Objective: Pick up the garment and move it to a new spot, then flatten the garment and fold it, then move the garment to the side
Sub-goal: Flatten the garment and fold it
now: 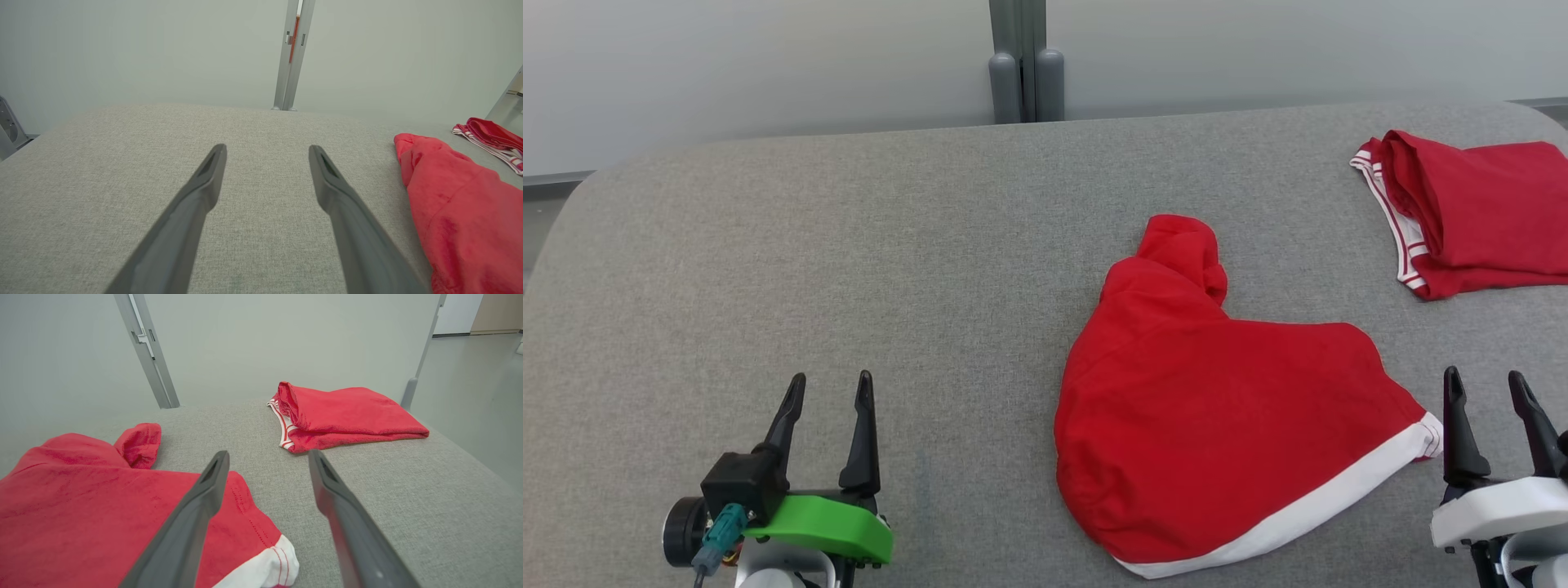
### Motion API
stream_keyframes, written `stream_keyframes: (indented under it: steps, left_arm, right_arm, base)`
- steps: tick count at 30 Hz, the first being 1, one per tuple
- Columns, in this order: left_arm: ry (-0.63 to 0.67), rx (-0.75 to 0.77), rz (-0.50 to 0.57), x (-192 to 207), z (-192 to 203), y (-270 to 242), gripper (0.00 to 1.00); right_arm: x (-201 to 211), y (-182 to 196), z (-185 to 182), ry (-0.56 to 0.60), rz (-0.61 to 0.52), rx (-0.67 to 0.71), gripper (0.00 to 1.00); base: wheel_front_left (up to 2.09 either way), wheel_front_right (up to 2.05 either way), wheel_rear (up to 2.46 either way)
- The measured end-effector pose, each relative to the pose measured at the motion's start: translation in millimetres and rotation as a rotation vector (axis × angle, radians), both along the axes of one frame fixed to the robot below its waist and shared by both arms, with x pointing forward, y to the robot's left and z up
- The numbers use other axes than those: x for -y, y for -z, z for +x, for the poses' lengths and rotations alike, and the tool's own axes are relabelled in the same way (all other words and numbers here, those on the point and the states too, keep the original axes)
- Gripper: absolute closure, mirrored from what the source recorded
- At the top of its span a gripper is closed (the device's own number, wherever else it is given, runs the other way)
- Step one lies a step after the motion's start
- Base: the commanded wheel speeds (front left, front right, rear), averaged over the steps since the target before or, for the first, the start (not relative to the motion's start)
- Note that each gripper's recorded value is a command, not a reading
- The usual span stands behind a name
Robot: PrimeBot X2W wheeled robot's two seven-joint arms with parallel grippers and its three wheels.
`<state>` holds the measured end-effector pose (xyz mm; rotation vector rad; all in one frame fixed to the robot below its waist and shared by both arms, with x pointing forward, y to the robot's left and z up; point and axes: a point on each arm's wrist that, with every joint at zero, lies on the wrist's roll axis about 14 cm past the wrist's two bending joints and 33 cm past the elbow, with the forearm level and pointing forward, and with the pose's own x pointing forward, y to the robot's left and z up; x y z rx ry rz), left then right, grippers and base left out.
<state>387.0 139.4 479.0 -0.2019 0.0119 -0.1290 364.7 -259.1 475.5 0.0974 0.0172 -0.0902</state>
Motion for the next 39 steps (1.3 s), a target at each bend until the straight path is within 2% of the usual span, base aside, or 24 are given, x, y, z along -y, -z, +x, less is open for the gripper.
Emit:
stream_keyframes:
  steps: [7,11,15,27,35,36,37,38,39]
  left_arm:
    - [-0.01,0.007,0.004,-4,-2,-2,0.0]
    - [0.003,0.004,0.007,0,-4,-1,0.0]
    - [0.051,-0.021,0.012,14,-7,7,0.0]
    - [0.443,-0.233,0.034,123,-45,72,0.0]
    - [0.619,-0.327,0.026,167,-62,95,0.0]
    - [0.631,-0.341,0.025,170,-63,98,0.09]
    - [0.64,-0.352,0.023,172,-63,101,0.58]
    - [0.644,-0.355,0.019,174,-62,101,1.0]
    - [0.647,-0.356,0.006,176,-59,100,1.0]
  right_arm:
    - [-34,-37,11,-0.097,-0.01,0.119,0.0]
    - [-60,-41,14,-0.167,0.003,0.136,0.0]
    - [-70,-40,15,-0.189,0.018,0.135,0.0]
    - [-68,-40,21,-0.186,0.024,0.134,0.0]
    - [-56,-33,21,-0.149,0.023,0.113,0.0]
    - [-54,-32,21,-0.144,0.022,0.11,0.0]
    - [-53,-31,20,-0.139,0.022,0.107,0.0]
    - [-51,-30,20,-0.135,0.021,0.104,0.0]
    - [-50,-29,20,-0.13,0.021,0.1,0.0]
  base:
    - [0.0,0.0,0.0]
    - [0.0,0.0,0.0]
    - [0.0,0.0,0.0]
    - [0.0,0.0,0.0]
    - [0.0,0.0,0.0]
    - [0.0,0.0,0.0]
    - [0.0,0.0,0.0]
    - [0.0,0.0,0.0]
    - [0.0,0.0,0.0]
